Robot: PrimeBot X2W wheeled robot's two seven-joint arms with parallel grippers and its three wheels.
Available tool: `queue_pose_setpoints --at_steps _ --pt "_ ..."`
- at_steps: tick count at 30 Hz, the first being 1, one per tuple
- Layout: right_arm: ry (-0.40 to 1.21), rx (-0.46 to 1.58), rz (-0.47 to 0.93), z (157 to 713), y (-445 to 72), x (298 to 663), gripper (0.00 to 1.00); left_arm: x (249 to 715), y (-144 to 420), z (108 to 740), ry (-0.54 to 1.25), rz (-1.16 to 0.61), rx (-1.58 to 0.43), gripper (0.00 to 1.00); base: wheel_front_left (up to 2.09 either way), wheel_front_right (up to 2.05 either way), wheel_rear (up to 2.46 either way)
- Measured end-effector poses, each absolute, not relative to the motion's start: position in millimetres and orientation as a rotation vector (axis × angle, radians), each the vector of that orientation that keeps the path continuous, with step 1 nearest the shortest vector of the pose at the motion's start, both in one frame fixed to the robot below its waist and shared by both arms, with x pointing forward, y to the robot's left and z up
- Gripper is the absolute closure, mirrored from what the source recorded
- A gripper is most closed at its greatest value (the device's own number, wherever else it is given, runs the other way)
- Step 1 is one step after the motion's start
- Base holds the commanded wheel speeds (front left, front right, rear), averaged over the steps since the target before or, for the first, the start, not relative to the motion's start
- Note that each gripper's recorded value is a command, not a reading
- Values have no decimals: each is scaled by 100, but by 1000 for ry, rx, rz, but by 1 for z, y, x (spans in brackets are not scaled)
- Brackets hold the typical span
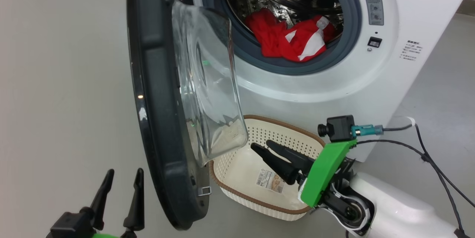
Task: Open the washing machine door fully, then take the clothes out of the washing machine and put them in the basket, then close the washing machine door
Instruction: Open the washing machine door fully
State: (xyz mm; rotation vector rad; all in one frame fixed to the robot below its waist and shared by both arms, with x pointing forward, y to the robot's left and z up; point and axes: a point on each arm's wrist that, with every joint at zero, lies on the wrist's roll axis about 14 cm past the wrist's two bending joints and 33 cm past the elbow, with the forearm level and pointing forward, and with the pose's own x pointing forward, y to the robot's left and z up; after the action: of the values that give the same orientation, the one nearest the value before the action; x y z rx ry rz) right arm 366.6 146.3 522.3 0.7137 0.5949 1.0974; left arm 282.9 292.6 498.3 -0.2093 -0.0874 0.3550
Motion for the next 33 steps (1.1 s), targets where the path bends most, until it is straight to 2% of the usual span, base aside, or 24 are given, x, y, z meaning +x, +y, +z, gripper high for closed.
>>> queue_pose_setpoints --at_steps 9,22,28,33 --pt "513 633 940 493 102 389 0 285 289 493 -73 342 -208 0 0 0 0" --pt "428 453 869 466 67 399 0 285 292 493 -75 350 -209 0 0 0 0" --pt "345 404 795 468 43 418 0 286 293 493 -74 350 -210 0 0 0 0" --pt "295 373 761 467 31 416 0 287 292 493 -74 348 -211 0 0 0 0"
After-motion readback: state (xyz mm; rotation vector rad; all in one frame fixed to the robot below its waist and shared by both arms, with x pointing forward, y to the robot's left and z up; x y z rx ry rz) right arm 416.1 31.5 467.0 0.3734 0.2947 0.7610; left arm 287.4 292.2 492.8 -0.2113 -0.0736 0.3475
